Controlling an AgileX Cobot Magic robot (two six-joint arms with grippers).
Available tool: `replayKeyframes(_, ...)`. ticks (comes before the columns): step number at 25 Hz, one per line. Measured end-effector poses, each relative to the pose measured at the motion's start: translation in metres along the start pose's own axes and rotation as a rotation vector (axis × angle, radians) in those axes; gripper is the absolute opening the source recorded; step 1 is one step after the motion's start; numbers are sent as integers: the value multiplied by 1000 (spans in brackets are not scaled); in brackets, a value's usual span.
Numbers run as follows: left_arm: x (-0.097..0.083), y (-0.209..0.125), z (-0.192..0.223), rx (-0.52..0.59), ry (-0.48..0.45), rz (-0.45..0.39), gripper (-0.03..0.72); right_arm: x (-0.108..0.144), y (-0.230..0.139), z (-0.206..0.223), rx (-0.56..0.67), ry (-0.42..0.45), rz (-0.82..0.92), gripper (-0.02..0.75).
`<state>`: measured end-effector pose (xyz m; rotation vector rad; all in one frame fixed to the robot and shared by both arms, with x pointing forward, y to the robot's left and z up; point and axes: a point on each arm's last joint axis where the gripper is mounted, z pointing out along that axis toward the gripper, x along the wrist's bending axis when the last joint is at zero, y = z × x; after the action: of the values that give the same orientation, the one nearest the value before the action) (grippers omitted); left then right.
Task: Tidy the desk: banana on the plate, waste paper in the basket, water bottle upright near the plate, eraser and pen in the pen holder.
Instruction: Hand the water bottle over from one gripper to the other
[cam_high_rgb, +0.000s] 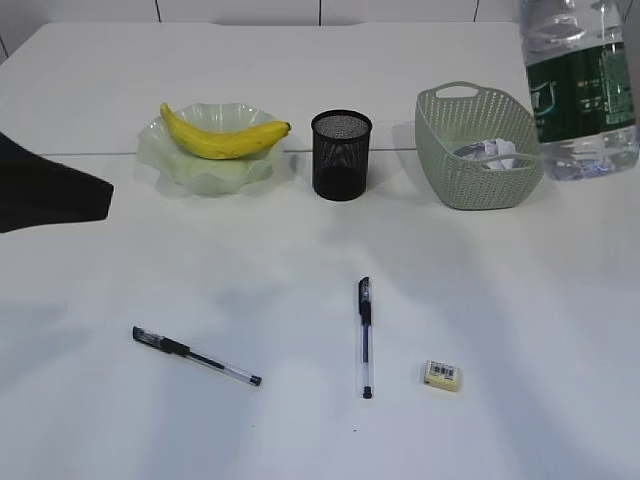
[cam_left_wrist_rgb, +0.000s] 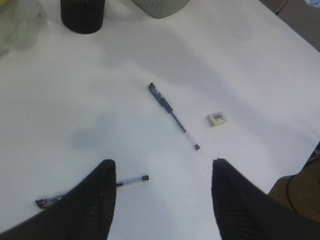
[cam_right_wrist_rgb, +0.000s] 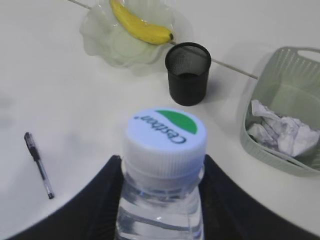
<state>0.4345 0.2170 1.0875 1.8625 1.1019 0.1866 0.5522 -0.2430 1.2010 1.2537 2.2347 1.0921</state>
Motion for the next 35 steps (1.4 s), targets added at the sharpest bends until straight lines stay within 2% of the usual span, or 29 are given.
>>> replayKeyframes(5,-7,7,0,-85,-71,47,435,12,5,-10,-62,81,-42,315)
replayKeyframes(10,-17,15,-2,-175,-179,108,442,26,10,-15,-126,219,-104,314)
replayKeyframes(16,-32,17,-7,-234,-325,240,444,41,15,-21,-210,378,-189,314)
replayKeyframes(19,-37,18,-9,-269,-379,280,445,47,16,-25,-241,445,-218,314)
replayKeyframes(22,-39,21,-11,-305,-404,294,445,52,18,-28,-280,499,-236,314)
replayKeyframes(29,-41,27,-13,-382,-417,298,445,57,23,-32,-351,549,-249,314)
replayKeyframes(35,-34,30,1,-394,-466,243,447,75,26,-29,-365,602,-317,314)
